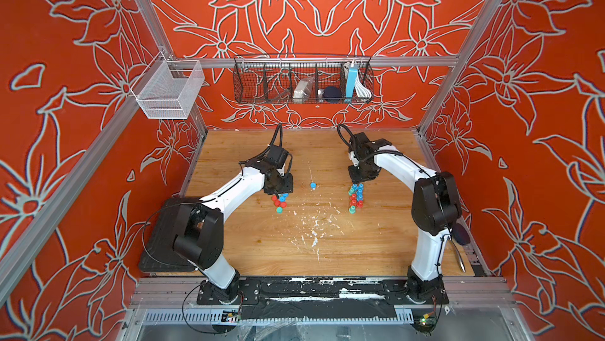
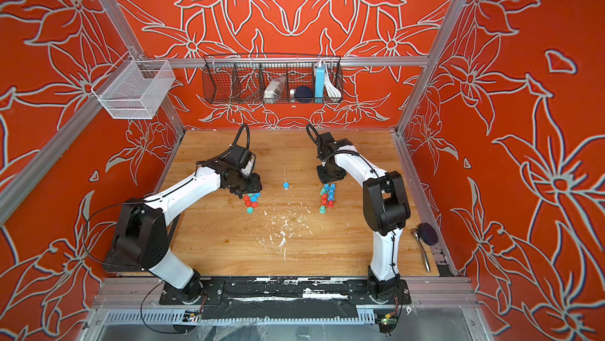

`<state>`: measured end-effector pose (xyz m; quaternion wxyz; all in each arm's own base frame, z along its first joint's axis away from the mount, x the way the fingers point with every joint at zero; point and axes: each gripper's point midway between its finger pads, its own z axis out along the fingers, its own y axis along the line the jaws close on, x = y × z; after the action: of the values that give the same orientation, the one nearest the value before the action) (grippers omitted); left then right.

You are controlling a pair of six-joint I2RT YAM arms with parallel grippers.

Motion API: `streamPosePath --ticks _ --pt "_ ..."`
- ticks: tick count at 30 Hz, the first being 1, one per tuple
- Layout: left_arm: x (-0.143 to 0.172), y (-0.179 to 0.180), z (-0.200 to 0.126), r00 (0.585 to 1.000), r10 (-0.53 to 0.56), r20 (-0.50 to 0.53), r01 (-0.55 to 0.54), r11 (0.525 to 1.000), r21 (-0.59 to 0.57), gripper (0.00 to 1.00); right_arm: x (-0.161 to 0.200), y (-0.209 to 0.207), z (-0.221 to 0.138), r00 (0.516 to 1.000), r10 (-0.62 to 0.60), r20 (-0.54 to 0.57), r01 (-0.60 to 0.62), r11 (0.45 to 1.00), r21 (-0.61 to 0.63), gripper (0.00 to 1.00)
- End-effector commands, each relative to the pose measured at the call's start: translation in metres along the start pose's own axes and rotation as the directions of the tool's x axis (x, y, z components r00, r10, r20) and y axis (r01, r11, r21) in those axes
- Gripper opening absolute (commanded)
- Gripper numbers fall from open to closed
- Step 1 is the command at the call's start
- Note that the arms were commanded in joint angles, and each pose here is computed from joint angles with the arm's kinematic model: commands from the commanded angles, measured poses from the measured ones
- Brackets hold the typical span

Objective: Close the stamp cap
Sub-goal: Pick up the stamp from the center of the board.

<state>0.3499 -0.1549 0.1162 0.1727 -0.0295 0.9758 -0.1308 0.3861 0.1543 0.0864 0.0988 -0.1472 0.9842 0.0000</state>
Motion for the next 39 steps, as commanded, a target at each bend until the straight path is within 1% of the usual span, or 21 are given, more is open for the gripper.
streamPosePath --ticks 1,12,39 --pt "-0.003 0.004 -0.004 1.0 -0.008 0.014 0.008 1.0 0.008 0.56 -0.001 0.005 0.005 1.0 -0.02 -0.02 0.02 1.0 0.004 0.46" --pt "-0.002 0.01 0.0 1.0 -0.024 0.007 0.024 1.0 0.003 0.55 0.001 0.009 0.019 0.999 -0.02 -0.041 0.02 1.0 0.0 0.42" --pt "-0.008 0.014 0.001 0.999 -0.043 0.013 0.043 0.999 0.007 0.53 0.003 0.011 0.038 0.997 -0.027 -0.071 0.027 1.0 0.002 0.33"
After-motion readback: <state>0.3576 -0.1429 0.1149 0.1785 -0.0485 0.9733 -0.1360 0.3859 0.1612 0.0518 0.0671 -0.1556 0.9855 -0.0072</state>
